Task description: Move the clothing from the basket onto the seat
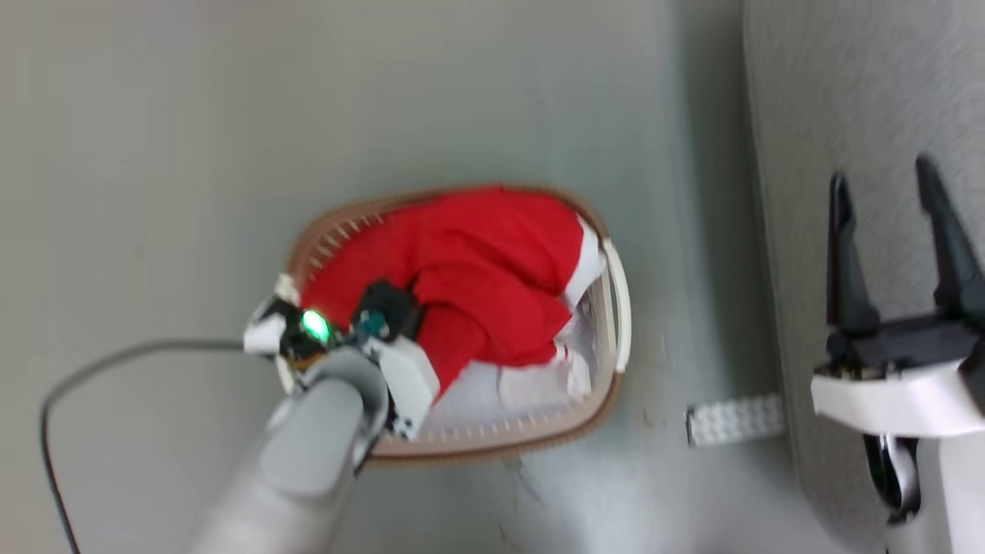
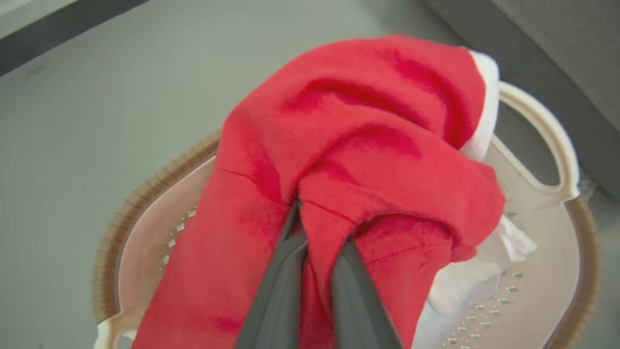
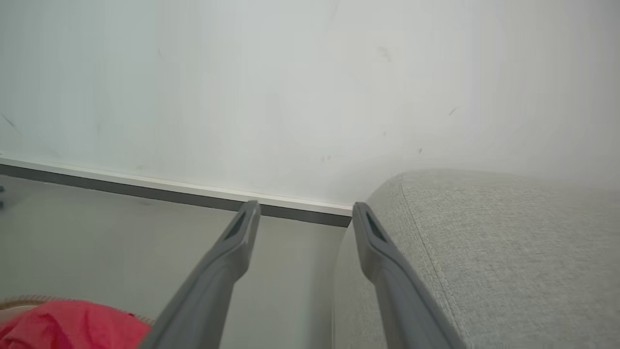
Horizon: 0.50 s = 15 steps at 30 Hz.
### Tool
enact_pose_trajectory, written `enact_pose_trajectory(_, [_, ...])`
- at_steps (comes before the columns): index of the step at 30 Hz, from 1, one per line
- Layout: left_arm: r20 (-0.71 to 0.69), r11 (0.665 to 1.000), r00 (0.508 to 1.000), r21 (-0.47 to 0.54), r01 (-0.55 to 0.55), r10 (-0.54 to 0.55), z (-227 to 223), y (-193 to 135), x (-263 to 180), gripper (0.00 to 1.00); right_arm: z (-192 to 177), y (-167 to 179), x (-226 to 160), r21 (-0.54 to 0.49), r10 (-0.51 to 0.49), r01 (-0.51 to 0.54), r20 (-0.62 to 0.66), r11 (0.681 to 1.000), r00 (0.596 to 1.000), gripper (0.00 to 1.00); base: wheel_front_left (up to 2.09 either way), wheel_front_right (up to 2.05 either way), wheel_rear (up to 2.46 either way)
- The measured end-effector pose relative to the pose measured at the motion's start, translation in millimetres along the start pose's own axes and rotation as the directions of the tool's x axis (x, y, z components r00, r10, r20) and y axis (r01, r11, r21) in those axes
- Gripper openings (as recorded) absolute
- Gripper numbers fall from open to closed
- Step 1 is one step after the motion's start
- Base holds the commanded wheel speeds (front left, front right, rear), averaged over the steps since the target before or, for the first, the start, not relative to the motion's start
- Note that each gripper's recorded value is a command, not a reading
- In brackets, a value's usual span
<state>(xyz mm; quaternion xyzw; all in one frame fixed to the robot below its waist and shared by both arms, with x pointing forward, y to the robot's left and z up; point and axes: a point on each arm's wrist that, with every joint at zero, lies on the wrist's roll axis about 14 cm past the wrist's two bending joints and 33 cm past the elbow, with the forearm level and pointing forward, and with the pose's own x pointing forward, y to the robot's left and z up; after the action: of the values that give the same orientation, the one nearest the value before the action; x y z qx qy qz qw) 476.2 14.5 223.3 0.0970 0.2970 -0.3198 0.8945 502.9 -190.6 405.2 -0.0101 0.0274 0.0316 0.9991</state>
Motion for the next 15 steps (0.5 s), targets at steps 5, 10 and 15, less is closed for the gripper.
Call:
enact_pose_trajectory(5, [0.129,0.997,0.989,-0.043,-0.061,0.066,45.5,0.5,-43.6,0.00,28.6,4.3,-23.9,0.016,-0.002,0.002,0.032,1.000,0.999,1.00,0.00,0.00,0.00])
enact_pose_trajectory(10, [0.247,0.990,0.959,-0.067,-0.124,0.136,81.7,2.5,-93.6,0.00,54.3,13.2,-50.1,0.035,0.011,-0.014,0.067,0.999,0.998,1.00,0.00,0.00,0.00])
enact_pose_trajectory(15, [0.370,0.975,0.902,-0.100,-0.198,0.221,119.9,6.8,-145.1,0.00,74.7,21.0,-79.8,0.045,0.024,-0.029,0.099,0.999,0.995,1.00,0.00,0.00,0.00])
